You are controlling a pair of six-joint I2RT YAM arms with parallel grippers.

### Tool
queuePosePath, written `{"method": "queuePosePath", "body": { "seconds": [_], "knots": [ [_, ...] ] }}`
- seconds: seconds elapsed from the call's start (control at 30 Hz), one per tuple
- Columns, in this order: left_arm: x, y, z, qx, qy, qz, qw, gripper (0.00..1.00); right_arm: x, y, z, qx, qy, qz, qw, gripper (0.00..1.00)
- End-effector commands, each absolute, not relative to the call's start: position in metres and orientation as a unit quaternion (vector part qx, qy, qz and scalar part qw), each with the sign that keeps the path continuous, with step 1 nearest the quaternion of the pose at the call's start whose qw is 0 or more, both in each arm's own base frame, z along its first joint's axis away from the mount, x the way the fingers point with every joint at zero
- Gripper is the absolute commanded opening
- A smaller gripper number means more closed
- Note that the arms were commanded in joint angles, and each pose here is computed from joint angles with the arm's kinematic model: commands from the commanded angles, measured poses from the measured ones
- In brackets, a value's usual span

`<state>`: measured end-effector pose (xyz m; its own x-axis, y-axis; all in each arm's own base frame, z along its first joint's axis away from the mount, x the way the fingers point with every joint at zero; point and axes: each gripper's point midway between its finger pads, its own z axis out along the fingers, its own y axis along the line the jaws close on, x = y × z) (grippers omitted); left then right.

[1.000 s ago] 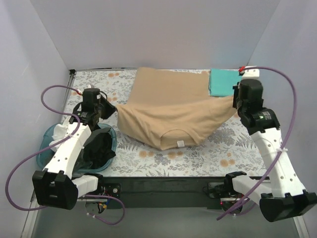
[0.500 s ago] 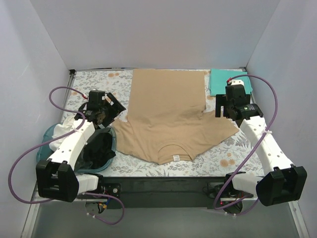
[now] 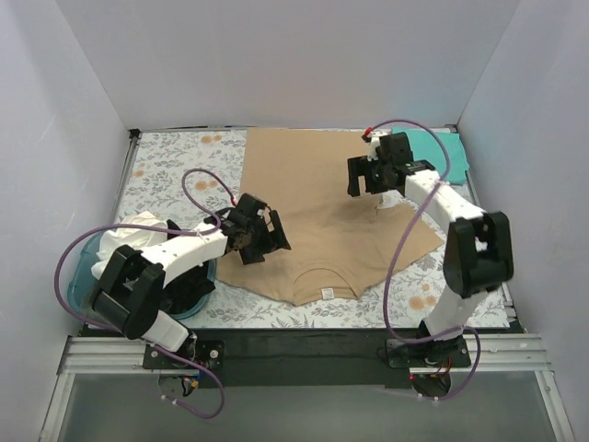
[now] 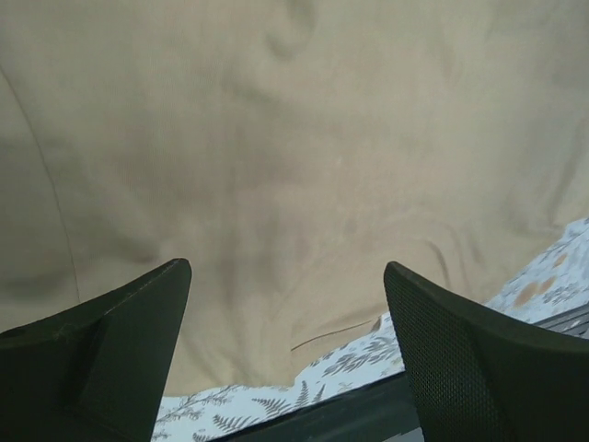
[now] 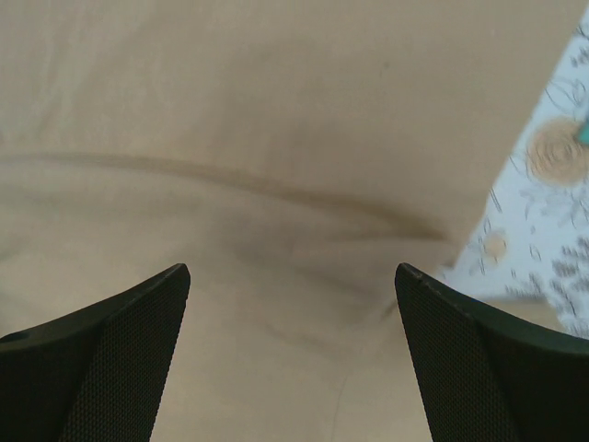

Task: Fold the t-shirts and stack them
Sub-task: Flatten the tshirt out

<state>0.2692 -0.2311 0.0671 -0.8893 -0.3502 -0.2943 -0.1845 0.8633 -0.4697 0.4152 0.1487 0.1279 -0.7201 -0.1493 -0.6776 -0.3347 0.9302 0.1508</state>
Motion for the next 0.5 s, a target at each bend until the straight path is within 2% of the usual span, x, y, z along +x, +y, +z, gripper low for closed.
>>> {"method": "queuePosePath", "body": {
  "seconds": [0.0, 0.07, 0.27, 0.47],
  "knots": [
    [0.248, -0.23, 0.055, -0.155, 0.948, -0.216, 0.174, 0.86, 0.464, 0.179, 0.128, -0.165, 0.898, 0.165, 0.374, 0.98],
    [0.241, -0.219, 0.045, -0.162, 0.951, -0.195, 0.178, 0.86, 0.471, 0.185, 0.102, -0.166, 0.908, 0.166, 0.348, 0.98],
    [0.241, -0.202, 0.029, -0.191, 0.952, -0.153, 0.184, 0.9, 0.47, 0.191, 0.072, -0.162, 0.919, 0.162, 0.322, 0.98],
    [0.262, -0.179, 0.01, -0.229, 0.952, -0.085, 0.182, 0.91, 0.425, 0.176, 0.039, -0.141, 0.936, 0.156, 0.283, 0.98]
  ]
}}
